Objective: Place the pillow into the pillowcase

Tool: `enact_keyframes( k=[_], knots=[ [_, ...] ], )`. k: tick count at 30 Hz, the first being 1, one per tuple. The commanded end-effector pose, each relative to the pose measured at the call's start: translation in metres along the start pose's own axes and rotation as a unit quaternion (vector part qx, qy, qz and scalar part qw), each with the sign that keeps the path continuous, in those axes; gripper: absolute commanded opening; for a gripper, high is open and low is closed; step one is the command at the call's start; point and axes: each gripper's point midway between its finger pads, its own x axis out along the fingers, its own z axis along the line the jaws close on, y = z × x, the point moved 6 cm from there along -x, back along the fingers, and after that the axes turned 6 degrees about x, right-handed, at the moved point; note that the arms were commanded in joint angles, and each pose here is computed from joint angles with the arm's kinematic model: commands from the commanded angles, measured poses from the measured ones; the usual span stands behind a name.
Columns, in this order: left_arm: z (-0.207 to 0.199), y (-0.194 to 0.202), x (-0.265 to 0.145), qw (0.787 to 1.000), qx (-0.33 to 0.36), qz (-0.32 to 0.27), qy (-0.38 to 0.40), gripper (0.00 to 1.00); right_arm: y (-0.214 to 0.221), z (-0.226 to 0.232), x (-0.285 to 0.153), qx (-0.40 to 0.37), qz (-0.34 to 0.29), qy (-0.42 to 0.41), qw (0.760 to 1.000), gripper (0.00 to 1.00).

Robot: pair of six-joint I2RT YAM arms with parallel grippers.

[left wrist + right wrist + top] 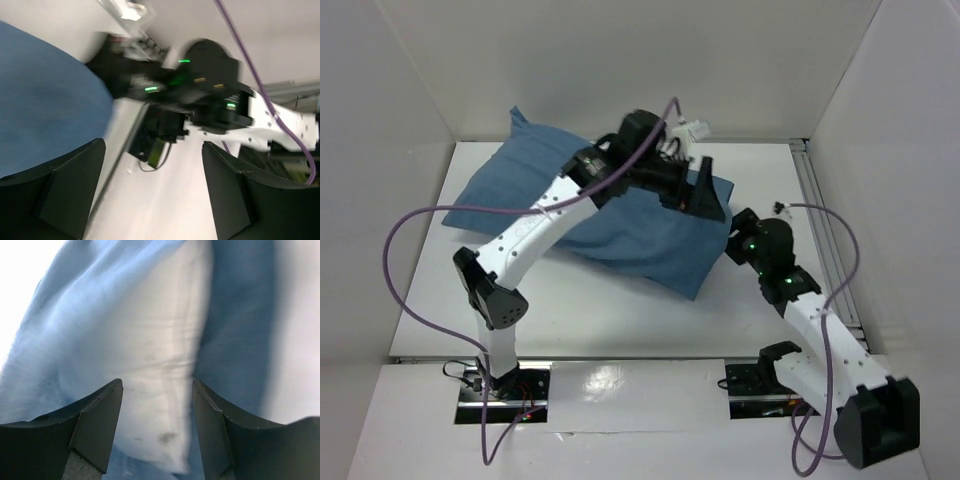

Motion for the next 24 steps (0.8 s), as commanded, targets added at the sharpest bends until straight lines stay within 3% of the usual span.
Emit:
enact_keyframes(
  k=[1,6,9,13,17,19,21,24],
  knots=[
    [0.013,-0.041,-0.078,0.996,0.033,-0.085,-0.017,0.91,-0.01,-0.051,-0.034,-0.04,0.006,0.142,0.989,0.66],
    [0.107,-0.041,-0.142,0.981,-0.047,-0.126,-0.142,0.82,-0.047,-0.046,-0.066,-0.081,-0.027,0.183,0.979,0.68],
    [0.171,-0.031,-0.196,0.942,-0.11,-0.154,-0.277,0.82,-0.074,-0.006,-0.076,-0.11,-0.079,0.155,0.979,0.73],
    [0.229,-0.01,-0.261,0.884,-0.18,-0.18,-0.393,0.82,-0.081,0.057,-0.065,-0.162,-0.078,0.076,0.981,0.79],
    [0.269,0.016,-0.313,0.834,-0.232,-0.206,-0.457,0.82,-0.027,0.122,-0.008,-0.242,0.009,0.051,0.969,0.81],
    [0.281,0.024,-0.331,0.809,-0.245,-0.216,-0.488,0.83,0.028,0.145,0.003,-0.306,0.055,0.029,0.95,0.84],
    [0.296,0.039,-0.349,0.787,-0.277,-0.22,-0.505,0.83,0.066,0.154,0.03,-0.346,0.099,0.023,0.933,0.86],
    [0.319,0.061,-0.357,0.772,-0.316,-0.235,-0.499,0.83,0.115,0.145,0.062,-0.353,0.172,0.027,0.919,0.86]
  ],
)
